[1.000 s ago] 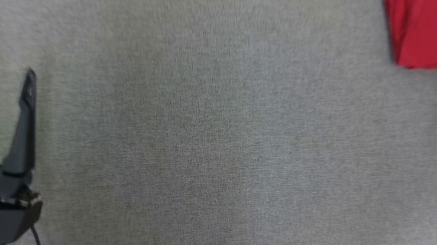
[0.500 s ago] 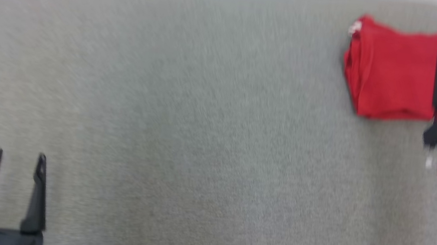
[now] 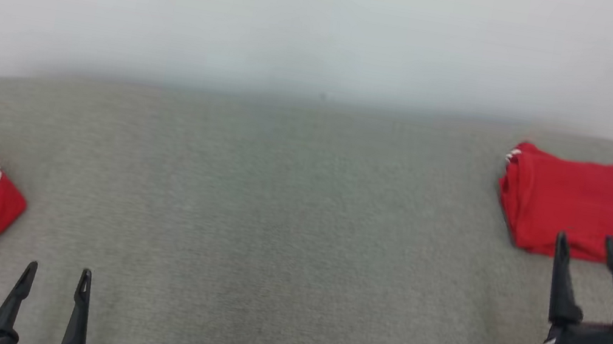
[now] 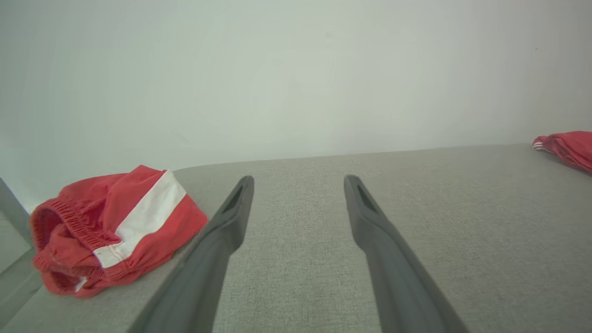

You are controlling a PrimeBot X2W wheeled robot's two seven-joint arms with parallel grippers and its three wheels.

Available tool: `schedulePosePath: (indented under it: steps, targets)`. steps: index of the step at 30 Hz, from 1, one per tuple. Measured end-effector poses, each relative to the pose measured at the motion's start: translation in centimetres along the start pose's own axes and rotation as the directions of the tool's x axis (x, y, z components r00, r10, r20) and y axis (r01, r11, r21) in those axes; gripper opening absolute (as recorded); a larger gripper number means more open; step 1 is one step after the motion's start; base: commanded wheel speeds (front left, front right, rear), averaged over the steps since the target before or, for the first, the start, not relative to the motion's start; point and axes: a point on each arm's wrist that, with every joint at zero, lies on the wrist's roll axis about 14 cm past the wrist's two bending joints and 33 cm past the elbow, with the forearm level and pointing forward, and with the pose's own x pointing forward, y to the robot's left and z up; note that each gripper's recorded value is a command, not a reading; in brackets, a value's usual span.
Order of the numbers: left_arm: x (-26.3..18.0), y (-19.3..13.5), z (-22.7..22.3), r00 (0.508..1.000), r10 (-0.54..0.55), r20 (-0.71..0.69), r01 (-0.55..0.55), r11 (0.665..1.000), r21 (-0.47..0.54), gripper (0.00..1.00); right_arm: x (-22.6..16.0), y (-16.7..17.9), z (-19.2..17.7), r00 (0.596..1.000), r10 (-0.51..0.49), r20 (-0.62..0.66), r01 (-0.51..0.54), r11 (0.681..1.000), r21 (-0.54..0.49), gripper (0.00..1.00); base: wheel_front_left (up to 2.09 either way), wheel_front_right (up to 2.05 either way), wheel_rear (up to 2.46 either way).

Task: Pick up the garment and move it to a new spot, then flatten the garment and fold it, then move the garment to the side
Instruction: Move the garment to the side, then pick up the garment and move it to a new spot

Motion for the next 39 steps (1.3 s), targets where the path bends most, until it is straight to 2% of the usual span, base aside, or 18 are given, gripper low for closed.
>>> schedulePosePath:
  steps: [6,14,39]
  targets:
    - [-1.6,1.0,1.0,0.999,0.04,0.028,-0.04,0.999,0.002,1.0,-3.1,2.6,0.2,1.0,-0.002,0.021,0.0,0.997,0.079,1.0,0.0,0.0,0.0]
    - [-3.0,2.1,1.1,0.996,0.088,0.035,-0.087,0.996,-0.005,1.0,-6.2,5.5,-0.1,1.0,0.018,0.016,-0.019,0.997,0.078,1.0,0.0,0.0,0.0]
    - [-3.7,2.0,1.0,0.996,0.09,0.026,-0.089,0.996,-0.01,1.0,-7.5,6.1,-0.6,1.0,0.0,-0.016,0.002,0.993,0.119,1.0,0.0,0.0,0.0]
